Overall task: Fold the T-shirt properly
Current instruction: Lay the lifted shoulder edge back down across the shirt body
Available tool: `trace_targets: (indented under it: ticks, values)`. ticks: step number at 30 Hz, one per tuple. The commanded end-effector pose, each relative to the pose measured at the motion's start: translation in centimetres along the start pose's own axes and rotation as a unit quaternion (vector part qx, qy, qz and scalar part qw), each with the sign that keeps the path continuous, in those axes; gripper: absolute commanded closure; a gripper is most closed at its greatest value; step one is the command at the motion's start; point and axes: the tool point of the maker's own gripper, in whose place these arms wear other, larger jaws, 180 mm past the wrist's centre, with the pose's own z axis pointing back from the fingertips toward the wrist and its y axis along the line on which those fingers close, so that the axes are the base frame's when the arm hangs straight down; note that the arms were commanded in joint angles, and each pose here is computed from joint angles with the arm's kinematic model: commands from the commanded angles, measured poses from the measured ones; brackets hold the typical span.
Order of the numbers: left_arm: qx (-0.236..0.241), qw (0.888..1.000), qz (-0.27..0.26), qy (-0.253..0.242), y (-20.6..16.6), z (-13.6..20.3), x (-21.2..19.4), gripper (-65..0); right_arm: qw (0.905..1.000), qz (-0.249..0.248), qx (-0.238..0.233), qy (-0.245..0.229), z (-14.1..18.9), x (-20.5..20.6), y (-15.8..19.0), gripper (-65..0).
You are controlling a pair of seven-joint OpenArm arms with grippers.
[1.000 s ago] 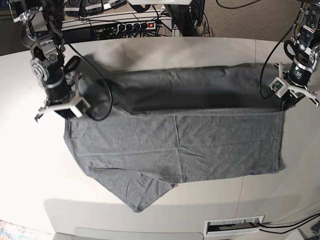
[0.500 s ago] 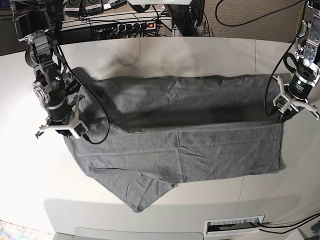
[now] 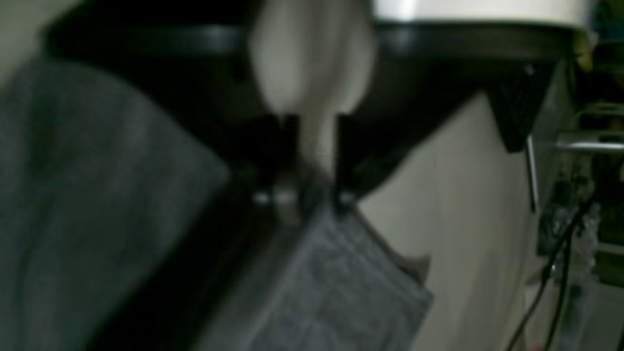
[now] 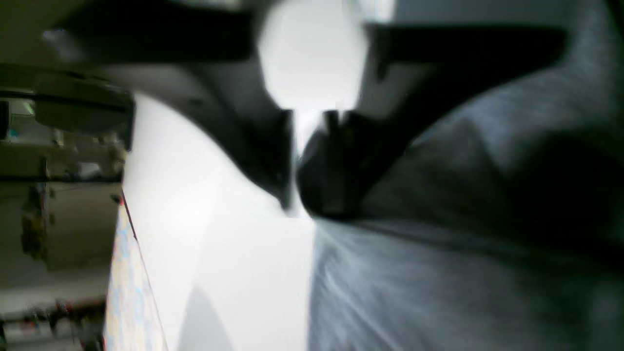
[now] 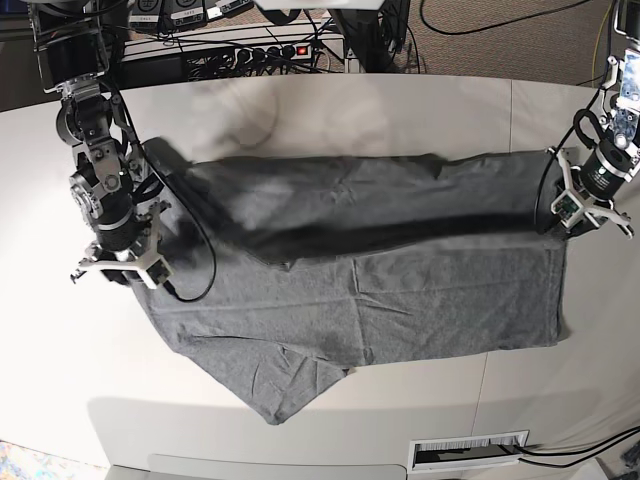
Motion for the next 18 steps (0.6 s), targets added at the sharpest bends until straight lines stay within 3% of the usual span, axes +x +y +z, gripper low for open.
trace_targets:
  ticks: [1,6,9,11,14,16,18]
  values:
    - [0.018,1.0,-0.012,-0.013,1.8,0.2,0.8,-20.6,0.9995,0.0,-0.028,-0.014,0.2,0.7,-2.2,-29.2]
    - [0.006,1.0,0.005,-0.013,1.2,0.3,0.7,-20.4,0.9991,-0.003,-0.029,0.031,0.3,-0.8,-2.2,-29.5]
    - [-0.044,0.999,0.023,-0.02,-1.1,0.8,1.1,-19.3,0.9968,-0.025,-0.01,0.075,0.7,-2.1,-1.6,-29.4]
    - [-0.086,0.995,0.027,-0.029,-3.2,1.4,1.6,-14.2,0.9949,-0.043,0.013,0.09,1.1,-2.4,-0.7,-28.0]
    - [-0.117,0.992,0.03,-0.039,-4.9,2.1,2.4,-2.3,0.9921,-0.066,0.07,0.081,1.7,-1.8,1.7,-13.2]
    - [-0.116,0.992,0.03,-0.04,-5.0,2.2,2.4,0.0,0.9887,-0.077,0.11,0.066,2.2,-1.2,3.5,-1.5]
    - [-0.114,0.992,0.03,-0.04,-4.8,2.1,2.5,0.0,0.9857,-0.085,0.133,0.06,2.5,-0.8,4.9,0.0]
